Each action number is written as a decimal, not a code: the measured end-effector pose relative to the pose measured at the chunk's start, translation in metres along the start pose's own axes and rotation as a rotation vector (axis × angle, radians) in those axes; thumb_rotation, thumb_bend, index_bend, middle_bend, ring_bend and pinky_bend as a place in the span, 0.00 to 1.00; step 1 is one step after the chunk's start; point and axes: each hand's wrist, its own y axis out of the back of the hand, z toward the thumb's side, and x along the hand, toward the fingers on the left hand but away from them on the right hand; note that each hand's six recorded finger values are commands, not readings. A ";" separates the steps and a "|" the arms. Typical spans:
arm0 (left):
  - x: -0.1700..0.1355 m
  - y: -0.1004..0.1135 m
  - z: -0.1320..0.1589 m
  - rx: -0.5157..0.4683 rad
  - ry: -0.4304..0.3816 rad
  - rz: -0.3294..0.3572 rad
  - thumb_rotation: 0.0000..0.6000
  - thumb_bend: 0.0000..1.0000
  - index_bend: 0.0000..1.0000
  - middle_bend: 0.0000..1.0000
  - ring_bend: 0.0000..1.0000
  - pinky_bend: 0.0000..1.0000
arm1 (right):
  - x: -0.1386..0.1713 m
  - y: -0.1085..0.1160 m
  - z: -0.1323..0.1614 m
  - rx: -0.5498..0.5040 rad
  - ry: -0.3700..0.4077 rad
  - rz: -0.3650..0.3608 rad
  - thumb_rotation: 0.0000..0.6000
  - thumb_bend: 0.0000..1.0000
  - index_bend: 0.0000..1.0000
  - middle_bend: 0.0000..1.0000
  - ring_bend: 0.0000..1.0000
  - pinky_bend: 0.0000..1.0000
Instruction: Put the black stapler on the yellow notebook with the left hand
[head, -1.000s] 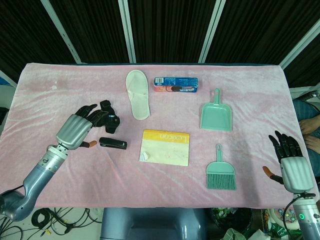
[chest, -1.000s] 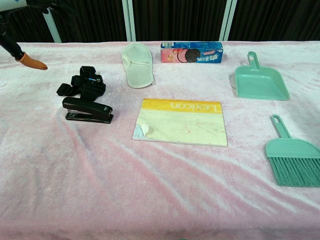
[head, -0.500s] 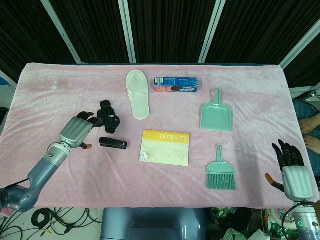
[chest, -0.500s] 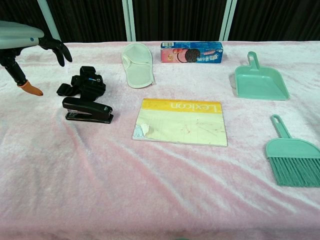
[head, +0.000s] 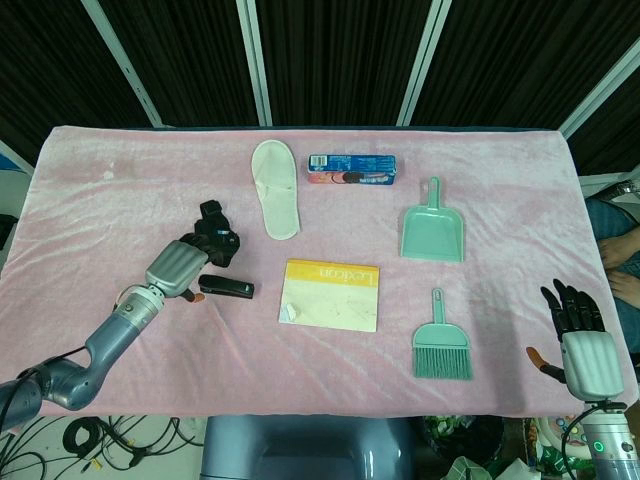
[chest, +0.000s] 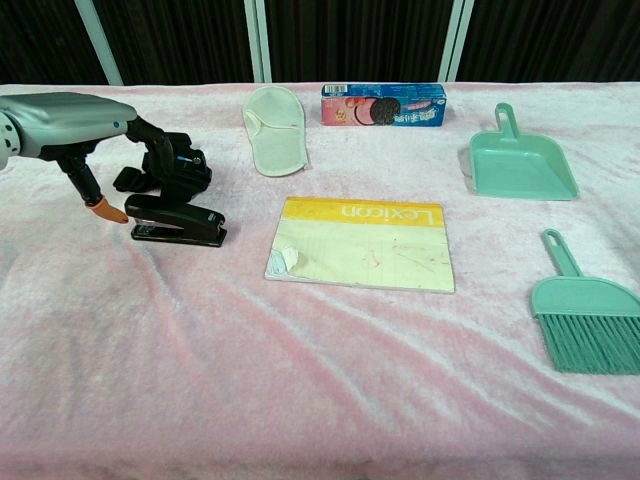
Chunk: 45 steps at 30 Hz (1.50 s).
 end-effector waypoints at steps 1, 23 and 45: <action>0.001 -0.001 0.002 -0.001 -0.004 0.000 1.00 0.10 0.38 0.41 0.20 0.22 | 0.000 0.000 0.000 0.000 0.000 0.001 1.00 0.12 0.02 0.00 0.00 0.07; 0.024 -0.015 0.025 0.060 -0.039 -0.010 1.00 0.40 0.51 0.52 0.27 0.29 | -0.001 0.000 -0.005 -0.016 -0.011 0.007 1.00 0.12 0.01 0.00 0.00 0.07; 0.034 0.036 0.091 0.095 -0.075 0.140 1.00 0.39 0.52 0.51 0.27 0.33 | -0.001 0.002 -0.009 0.002 -0.031 0.002 1.00 0.12 0.02 0.00 0.00 0.07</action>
